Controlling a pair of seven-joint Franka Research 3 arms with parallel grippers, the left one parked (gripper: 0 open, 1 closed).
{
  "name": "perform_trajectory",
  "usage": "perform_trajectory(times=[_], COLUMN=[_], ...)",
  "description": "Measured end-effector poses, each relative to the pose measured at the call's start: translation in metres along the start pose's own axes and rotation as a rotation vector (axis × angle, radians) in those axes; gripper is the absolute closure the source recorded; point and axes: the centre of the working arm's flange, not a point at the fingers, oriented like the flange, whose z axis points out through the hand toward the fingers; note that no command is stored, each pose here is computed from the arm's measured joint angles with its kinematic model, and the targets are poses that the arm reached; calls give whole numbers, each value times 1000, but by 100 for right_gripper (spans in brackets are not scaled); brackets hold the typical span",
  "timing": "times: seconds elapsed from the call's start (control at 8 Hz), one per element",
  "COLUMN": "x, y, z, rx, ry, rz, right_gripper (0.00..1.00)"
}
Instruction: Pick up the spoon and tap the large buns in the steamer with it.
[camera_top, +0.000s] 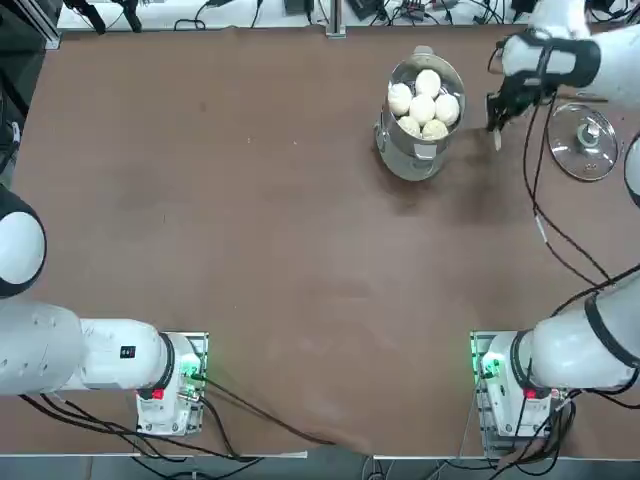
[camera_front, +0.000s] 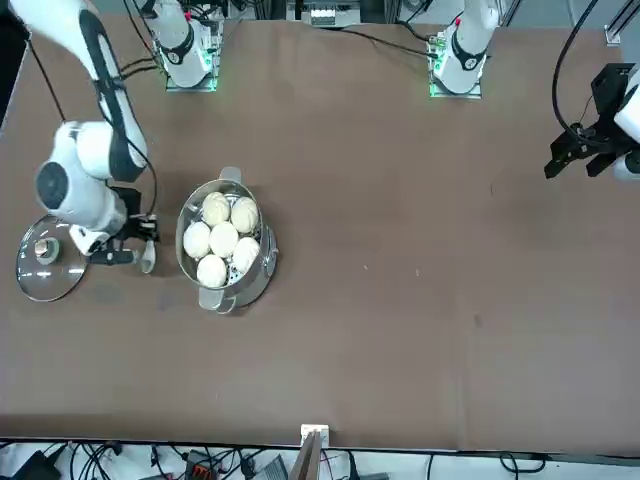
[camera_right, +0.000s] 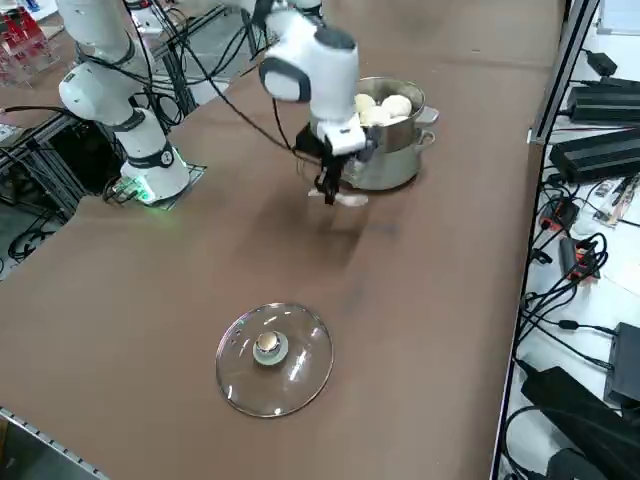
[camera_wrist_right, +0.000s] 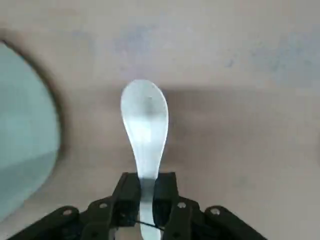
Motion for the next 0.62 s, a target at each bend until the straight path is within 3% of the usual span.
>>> perform_trajectory(times=[0.38, 0.62], x=[6, 1], y=[-48, -114], z=[-106, -131], rx=[-6, 19], ry=[-38, -27], rz=[10, 56], right_gripper=[83, 83])
